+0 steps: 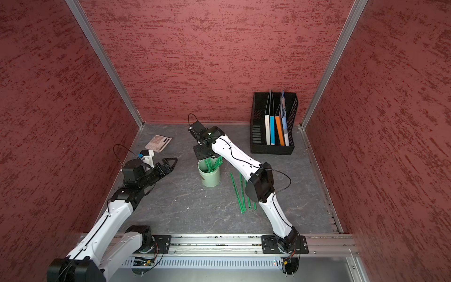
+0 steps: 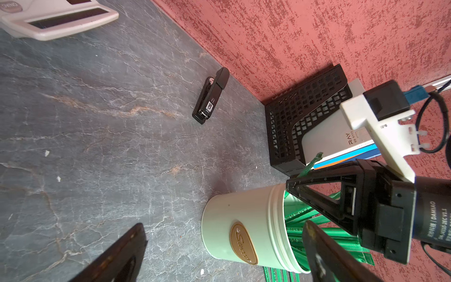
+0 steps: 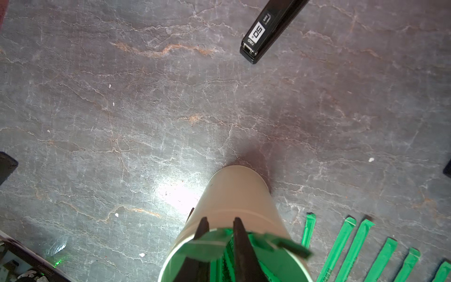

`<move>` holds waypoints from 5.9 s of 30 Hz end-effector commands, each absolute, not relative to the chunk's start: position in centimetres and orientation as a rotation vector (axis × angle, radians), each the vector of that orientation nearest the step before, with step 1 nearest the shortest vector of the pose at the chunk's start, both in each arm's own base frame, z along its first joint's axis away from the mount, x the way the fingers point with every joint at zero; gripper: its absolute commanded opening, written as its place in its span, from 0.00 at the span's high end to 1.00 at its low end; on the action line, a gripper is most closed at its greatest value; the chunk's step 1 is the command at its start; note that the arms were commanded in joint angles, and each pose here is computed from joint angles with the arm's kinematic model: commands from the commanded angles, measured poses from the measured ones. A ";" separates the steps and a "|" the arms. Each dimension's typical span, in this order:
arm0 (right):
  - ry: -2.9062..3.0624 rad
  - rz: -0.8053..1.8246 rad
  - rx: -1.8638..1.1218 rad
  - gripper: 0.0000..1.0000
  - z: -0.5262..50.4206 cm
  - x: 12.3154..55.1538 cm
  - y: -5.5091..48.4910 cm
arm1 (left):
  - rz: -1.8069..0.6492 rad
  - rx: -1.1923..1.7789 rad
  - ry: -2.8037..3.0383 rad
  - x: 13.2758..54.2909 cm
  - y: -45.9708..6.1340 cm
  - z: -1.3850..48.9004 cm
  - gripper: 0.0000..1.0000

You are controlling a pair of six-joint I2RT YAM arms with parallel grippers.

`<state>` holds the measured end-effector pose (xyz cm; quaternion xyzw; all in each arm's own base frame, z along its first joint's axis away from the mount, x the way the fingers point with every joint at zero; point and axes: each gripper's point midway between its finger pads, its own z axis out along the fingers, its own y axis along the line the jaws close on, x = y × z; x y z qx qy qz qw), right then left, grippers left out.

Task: Take the straws out of the storage container
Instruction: Pick up the straw from the container, then place the straw at the center of the board.

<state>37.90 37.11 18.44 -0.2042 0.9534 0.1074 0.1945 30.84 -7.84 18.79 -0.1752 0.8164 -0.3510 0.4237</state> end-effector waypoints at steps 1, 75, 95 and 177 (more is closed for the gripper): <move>2.625 0.338 -0.571 0.88 19.4 38.8 37.8 | -0.856 -0.425 2.035 30.8 -7.5 18.8 0.00; 2.322 -0.149 -0.180 0.95 37.2 32.6 14.2 | -0.922 -0.438 1.992 30.8 -7.9 19.4 0.00; 2.991 -0.301 0.031 0.98 17.1 31.5 4.2 | -0.922 -0.442 2.010 31.1 -8.0 18.2 0.00; 2.287 0.617 -0.401 0.70 25.6 25.8 29.9 | -0.945 -0.409 2.022 31.6 -9.9 19.7 0.00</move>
